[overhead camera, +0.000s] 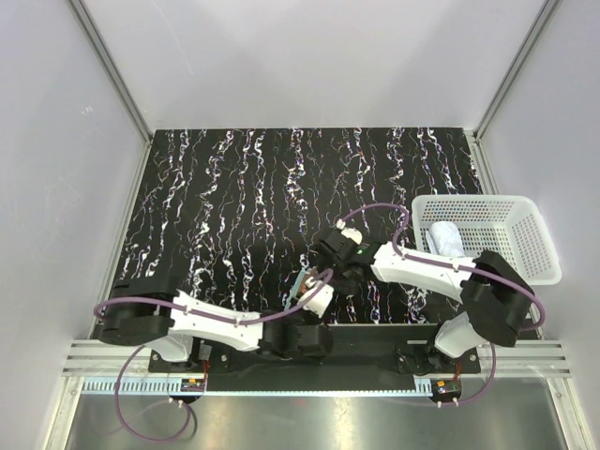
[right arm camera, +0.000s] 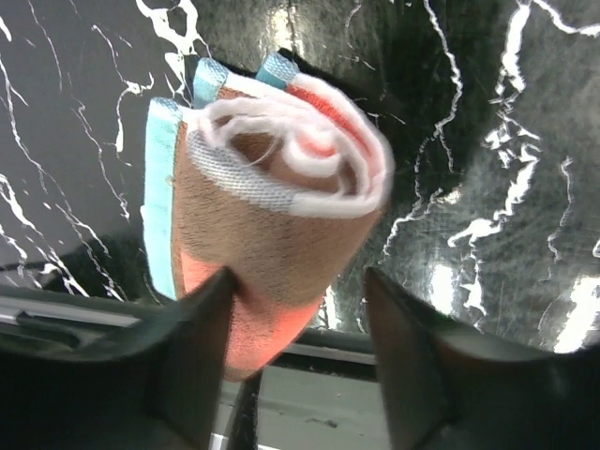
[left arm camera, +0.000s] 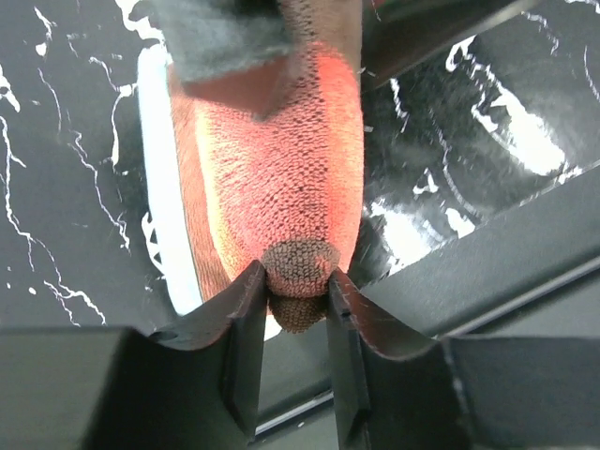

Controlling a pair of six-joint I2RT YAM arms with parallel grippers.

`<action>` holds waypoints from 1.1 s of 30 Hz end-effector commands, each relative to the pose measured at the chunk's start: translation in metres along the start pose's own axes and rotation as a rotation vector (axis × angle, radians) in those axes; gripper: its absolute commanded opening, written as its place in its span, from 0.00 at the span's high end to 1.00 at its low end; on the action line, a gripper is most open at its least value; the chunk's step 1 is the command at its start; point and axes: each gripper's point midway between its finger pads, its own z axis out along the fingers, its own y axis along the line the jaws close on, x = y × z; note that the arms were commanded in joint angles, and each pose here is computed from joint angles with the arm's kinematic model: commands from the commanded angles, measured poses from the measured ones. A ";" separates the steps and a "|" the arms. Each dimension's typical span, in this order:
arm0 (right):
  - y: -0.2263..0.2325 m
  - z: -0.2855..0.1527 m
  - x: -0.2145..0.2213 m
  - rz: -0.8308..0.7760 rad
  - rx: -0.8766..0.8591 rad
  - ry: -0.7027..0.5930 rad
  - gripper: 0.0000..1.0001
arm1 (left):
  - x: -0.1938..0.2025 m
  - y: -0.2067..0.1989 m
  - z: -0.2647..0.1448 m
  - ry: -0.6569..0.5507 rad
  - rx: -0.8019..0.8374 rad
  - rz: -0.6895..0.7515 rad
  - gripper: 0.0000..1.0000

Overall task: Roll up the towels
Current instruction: Roll the towel

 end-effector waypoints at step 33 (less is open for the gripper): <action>0.066 -0.023 -0.012 -0.019 -0.588 -0.134 0.02 | 0.002 0.032 0.001 0.126 0.535 -0.754 0.72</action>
